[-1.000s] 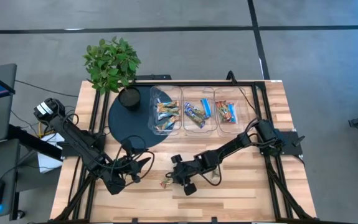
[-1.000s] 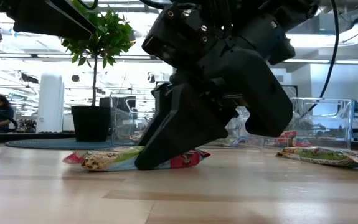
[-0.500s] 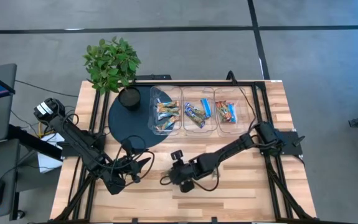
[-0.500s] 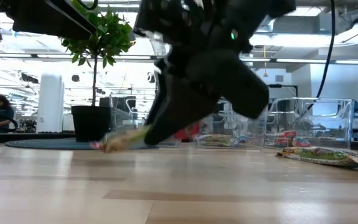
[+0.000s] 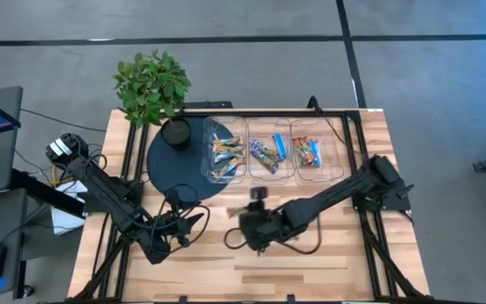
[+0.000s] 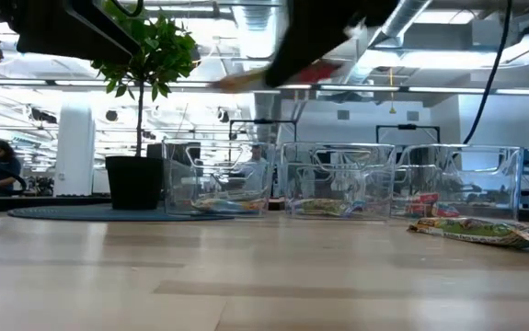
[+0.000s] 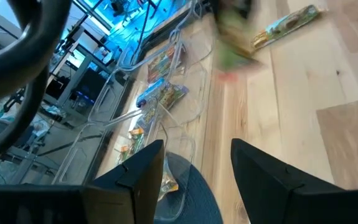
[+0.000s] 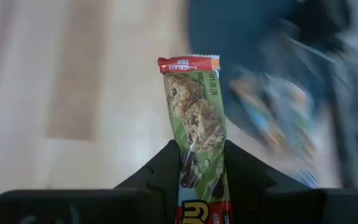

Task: Pick and place Granola Bars by type
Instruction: Put the red granola bar into the right transparent bin

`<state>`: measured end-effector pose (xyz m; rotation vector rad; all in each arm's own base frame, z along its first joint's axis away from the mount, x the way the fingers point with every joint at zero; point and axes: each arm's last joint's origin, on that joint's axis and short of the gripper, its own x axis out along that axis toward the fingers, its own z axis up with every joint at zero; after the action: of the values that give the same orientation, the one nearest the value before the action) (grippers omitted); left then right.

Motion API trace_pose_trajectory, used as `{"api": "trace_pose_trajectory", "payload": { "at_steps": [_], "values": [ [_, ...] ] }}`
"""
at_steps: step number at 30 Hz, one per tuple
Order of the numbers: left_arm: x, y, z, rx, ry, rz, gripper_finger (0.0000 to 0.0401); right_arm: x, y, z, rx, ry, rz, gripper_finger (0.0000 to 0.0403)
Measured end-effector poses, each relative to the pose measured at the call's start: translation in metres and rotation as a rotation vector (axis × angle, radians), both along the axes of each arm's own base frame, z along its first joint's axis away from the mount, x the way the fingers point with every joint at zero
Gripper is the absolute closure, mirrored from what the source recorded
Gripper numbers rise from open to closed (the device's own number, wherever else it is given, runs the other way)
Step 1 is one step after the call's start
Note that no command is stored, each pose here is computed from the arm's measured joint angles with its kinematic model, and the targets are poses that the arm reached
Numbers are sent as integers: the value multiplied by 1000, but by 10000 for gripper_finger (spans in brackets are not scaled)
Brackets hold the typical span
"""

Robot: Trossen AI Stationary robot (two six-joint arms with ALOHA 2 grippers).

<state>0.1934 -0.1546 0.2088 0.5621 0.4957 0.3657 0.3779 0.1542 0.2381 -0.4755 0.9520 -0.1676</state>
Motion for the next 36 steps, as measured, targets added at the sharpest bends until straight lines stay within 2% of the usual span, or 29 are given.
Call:
{"api": "trace_pose_trajectory", "payload": {
  "at_steps": [4,9,16,19,27,31,36],
  "values": [
    [0,0,0,5,6,0,219,-26,-12,25,-21,-25,-193,311],
    [0,0,-1,8,7,-1,219,-54,-27,42,-41,-40,-410,311],
    [-1,1,-1,22,10,2,219,-82,-45,50,-57,-82,-744,311],
    [-1,1,-1,23,10,2,219,-86,-51,47,-55,-121,-877,311],
    [-1,1,-1,24,11,2,219,-89,-76,22,-110,-79,-984,311],
    [-1,1,-1,24,11,2,219,-98,-96,12,-157,-34,-1036,311],
    [-1,1,-1,25,11,2,219,-120,-124,2,-183,-29,-1162,311]
  ]
}}
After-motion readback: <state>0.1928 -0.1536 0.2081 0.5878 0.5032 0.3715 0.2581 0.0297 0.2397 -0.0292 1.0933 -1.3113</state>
